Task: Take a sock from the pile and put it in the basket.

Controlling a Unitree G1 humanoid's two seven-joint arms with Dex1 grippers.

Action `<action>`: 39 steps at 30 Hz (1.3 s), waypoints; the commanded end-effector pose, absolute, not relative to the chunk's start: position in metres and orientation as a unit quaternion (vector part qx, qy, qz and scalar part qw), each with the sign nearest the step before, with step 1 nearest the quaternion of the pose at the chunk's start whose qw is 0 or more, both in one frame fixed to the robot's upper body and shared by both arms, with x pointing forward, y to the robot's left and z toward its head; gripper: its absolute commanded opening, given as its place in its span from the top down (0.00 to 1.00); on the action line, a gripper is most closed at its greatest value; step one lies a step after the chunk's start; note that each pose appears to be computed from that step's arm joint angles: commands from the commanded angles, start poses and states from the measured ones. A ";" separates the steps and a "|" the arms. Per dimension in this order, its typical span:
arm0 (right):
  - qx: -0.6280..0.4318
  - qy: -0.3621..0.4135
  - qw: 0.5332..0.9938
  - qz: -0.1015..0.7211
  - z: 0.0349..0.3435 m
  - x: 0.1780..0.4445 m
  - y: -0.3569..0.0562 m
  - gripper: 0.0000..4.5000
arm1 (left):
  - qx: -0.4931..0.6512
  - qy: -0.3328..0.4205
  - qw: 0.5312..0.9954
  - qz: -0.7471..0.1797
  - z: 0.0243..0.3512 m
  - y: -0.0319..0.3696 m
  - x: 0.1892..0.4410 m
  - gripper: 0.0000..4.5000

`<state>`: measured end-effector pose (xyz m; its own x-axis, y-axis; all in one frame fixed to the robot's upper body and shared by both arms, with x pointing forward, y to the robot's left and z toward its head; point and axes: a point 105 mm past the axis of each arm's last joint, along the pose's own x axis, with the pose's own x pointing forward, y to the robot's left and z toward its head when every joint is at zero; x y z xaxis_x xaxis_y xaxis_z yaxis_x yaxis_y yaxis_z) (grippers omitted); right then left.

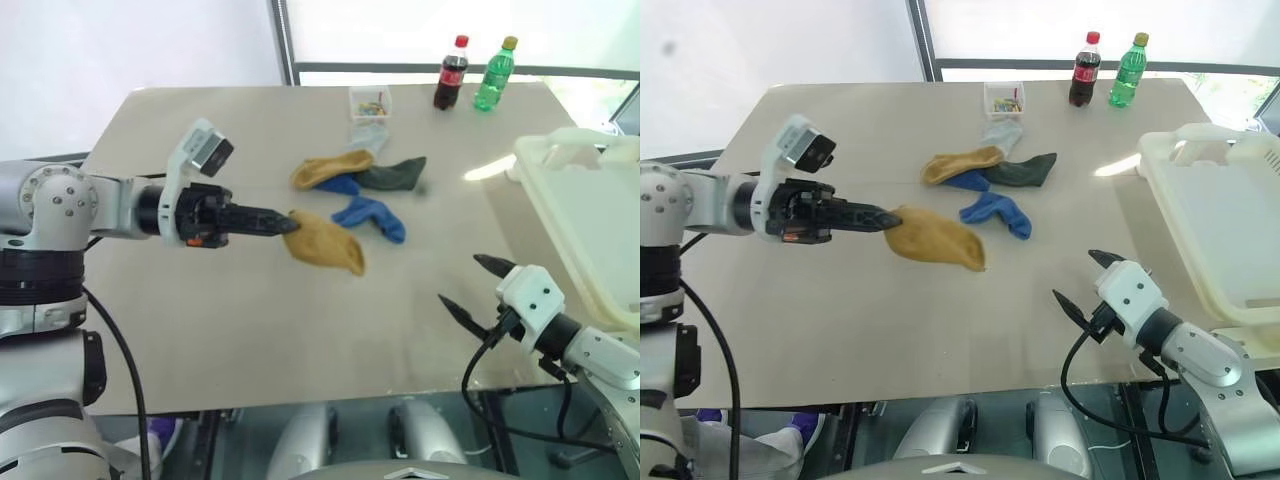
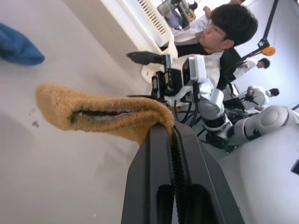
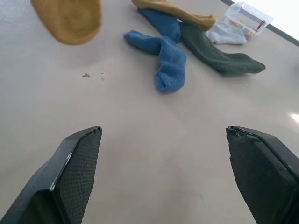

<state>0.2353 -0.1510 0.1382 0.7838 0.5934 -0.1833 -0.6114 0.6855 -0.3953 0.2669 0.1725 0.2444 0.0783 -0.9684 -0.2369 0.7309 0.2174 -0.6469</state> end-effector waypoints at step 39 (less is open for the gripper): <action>-0.153 0.086 0.949 0.261 0.139 0.206 -0.149 0.02 | -0.006 0.176 0.698 -0.694 0.175 0.021 0.313 0.35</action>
<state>0.2079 -0.1567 0.1374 0.8570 0.4528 -0.2460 -0.5083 0.8215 -0.2585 0.3245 0.0190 0.1644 0.0185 -0.9706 -0.2400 0.9223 0.1093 -0.3707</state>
